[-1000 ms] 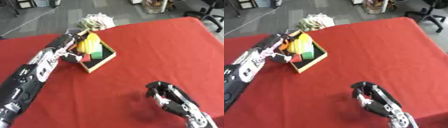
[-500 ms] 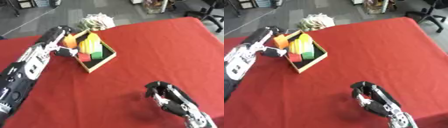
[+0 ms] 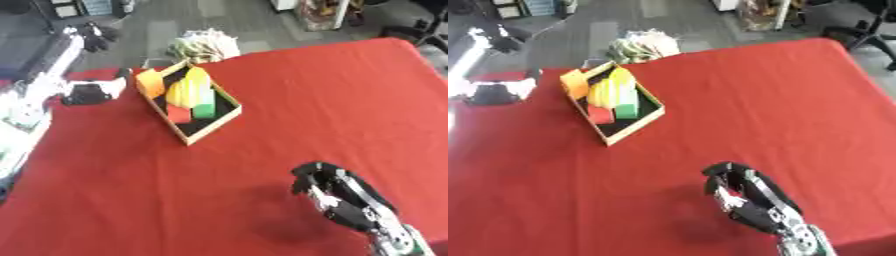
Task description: Pick up objects on the table and place them in the box.
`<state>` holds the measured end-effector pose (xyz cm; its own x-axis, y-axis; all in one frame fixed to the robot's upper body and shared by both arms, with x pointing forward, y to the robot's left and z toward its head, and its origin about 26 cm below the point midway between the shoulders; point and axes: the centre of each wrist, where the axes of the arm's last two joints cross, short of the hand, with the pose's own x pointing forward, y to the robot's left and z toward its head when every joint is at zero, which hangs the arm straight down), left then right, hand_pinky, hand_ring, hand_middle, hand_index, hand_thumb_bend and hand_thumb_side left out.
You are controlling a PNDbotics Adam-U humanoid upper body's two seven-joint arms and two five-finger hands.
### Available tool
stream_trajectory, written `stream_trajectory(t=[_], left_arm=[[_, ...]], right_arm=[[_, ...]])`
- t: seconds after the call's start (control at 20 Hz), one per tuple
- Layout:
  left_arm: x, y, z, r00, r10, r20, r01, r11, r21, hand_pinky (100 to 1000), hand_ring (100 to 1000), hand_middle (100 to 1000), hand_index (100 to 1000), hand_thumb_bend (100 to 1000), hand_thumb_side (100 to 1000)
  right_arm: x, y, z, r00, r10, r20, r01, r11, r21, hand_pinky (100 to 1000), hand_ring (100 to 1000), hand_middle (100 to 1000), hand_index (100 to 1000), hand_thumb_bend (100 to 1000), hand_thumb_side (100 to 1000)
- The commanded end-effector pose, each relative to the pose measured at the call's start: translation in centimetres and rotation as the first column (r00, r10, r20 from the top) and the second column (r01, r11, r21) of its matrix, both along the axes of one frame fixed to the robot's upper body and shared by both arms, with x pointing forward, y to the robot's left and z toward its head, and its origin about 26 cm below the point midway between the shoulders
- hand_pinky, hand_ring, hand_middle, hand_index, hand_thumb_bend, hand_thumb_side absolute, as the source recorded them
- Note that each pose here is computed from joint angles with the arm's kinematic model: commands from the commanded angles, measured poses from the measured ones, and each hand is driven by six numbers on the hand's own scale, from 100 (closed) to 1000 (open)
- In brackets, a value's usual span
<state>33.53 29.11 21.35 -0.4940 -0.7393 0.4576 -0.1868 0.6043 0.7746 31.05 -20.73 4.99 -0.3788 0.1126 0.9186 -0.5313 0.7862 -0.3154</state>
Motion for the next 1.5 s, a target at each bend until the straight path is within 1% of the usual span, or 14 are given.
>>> stream_trajectory(t=[0.05, 0.1, 0.15, 0.2, 0.25, 0.4, 0.45, 0.65, 0.8, 1.0, 1.25, 1.5], left_arm=[[-2.9, -0.3, 0.8, 0.996, -0.032, 0.079, 0.043, 0.989, -0.139, 741, 718, 698, 816, 136, 217], [-3.5, -0.5, 0.1, 0.997, -0.035, 0.072, 0.048, 0.982, -0.184, 740, 718, 697, 816, 133, 220], [-4.0, -0.7, -1.0, 0.998, -0.037, 0.055, 0.048, 0.972, -0.229, 736, 716, 692, 813, 109, 255], [-4.3, -0.8, -1.9, 0.998, -0.04, 0.041, 0.049, 0.963, -0.264, 735, 715, 691, 812, 102, 267], [-4.7, -1.1, -3.0, 0.999, -0.042, 0.022, 0.047, 0.952, -0.303, 731, 712, 684, 809, 100, 301], [-5.5, -1.9, -6.2, 0.998, -0.041, -0.052, 0.018, 0.92, -0.392, 730, 712, 682, 808, 100, 349], [-5.7, -2.2, -7.4, 0.996, -0.039, -0.086, 0.0, 0.91, -0.415, 728, 708, 679, 807, 100, 390], [-6.0, -3.6, -11.3, 0.979, -0.054, -0.198, -0.048, 0.878, -0.477, 722, 697, 667, 803, 100, 442], [-6.0, -4.5, -13.3, 0.967, -0.079, -0.24, -0.057, 0.857, -0.513, 718, 688, 657, 800, 100, 458], [-5.9, -5.3, -14.7, 0.959, -0.107, -0.263, -0.054, 0.84, -0.54, 717, 684, 651, 799, 100, 468], [-5.8, -5.6, -15.2, 0.957, -0.114, -0.265, -0.055, 0.83, -0.556, 716, 680, 646, 797, 100, 469], [-5.6, -5.9, -15.3, 0.956, -0.123, -0.265, -0.05, 0.824, -0.565, 712, 673, 637, 793, 100, 468]], right_arm=[[0.0, -0.6, 1.1, 0.999, -0.01, 0.039, 0.01, 1.0, 0.008, 730, 574, 530, 715, 100, 428], [0.0, -0.7, 1.2, 0.999, -0.013, 0.041, 0.013, 1.0, 0.013, 730, 574, 530, 714, 100, 428], [0.0, -0.7, 1.2, 0.999, -0.018, 0.042, 0.018, 1.0, 0.02, 728, 571, 528, 713, 100, 433], [-0.1, -0.8, 1.2, 0.999, -0.024, 0.042, 0.023, 0.999, 0.028, 728, 571, 527, 713, 100, 435], [-0.1, -0.9, 1.2, 0.999, -0.03, 0.042, 0.028, 0.999, 0.036, 727, 570, 526, 712, 100, 438], [-0.1, -1.0, 1.3, 0.998, -0.042, 0.041, 0.039, 0.997, 0.062, 725, 569, 525, 713, 100, 446], [-0.2, -1.0, 1.3, 0.998, -0.045, 0.041, 0.042, 0.996, 0.072, 725, 569, 526, 715, 100, 450], [-0.2, -1.0, 1.3, 0.997, -0.063, 0.033, 0.059, 0.993, 0.103, 726, 571, 529, 721, 100, 454], [-0.2, -0.9, 1.3, 0.997, -0.075, 0.029, 0.07, 0.99, 0.122, 725, 572, 531, 724, 100, 457], [-0.2, -0.8, 1.1, 0.996, -0.088, 0.02, 0.085, 0.988, 0.128, 725, 572, 530, 726, 100, 455], [-0.2, -0.9, 1.0, 0.994, -0.109, 0.013, 0.107, 0.986, 0.125, 724, 570, 527, 724, 100, 449], [-0.2, -0.8, 1.0, 0.993, -0.118, 0.01, 0.116, 0.986, 0.121, 724, 571, 527, 724, 100, 447]])
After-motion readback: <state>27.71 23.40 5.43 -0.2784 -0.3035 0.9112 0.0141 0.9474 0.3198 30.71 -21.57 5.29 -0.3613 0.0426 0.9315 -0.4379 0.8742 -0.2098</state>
